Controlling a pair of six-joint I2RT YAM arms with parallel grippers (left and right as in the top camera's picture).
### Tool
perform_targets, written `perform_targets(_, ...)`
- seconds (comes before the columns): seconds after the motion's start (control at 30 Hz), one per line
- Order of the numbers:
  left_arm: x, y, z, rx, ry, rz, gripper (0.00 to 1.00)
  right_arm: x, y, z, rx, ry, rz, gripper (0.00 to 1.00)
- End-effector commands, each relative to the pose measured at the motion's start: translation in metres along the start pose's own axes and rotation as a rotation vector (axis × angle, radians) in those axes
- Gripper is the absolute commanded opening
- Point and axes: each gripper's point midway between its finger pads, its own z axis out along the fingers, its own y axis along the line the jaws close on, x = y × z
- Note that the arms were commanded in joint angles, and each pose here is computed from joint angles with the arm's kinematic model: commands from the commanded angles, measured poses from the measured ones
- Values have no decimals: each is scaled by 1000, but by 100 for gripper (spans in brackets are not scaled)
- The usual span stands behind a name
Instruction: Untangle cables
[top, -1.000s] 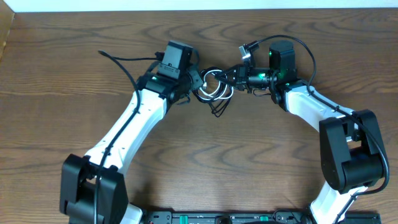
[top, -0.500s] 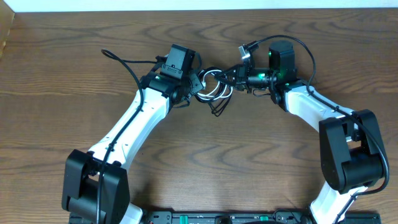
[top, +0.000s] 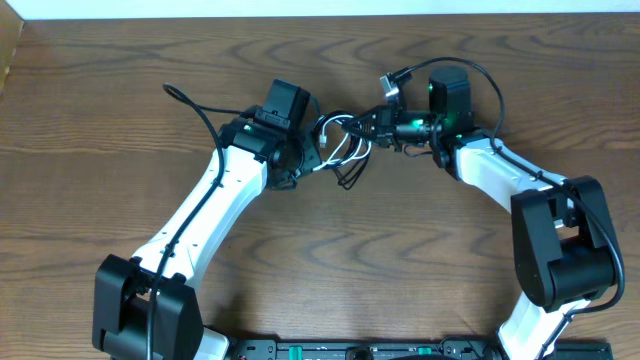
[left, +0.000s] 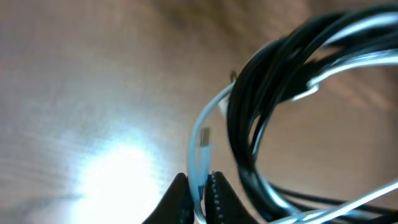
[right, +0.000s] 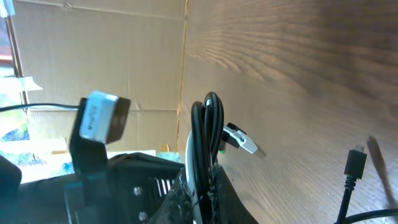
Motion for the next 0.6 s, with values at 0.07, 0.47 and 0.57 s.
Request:
perform_targets(0.07, 12, 5, -5, -22, 35, 29, 21, -7, 4, -4, 3, -28, -23, 1)
perform_targets(0.47, 18, 10, 0, -41, 51, 37, 36, -7, 4, -4, 3, -27, -23, 1)
perform_targets(0.57, 22, 19, 6, -72, 56, 35, 41, -7, 4, -4, 3, -27, -22, 1)
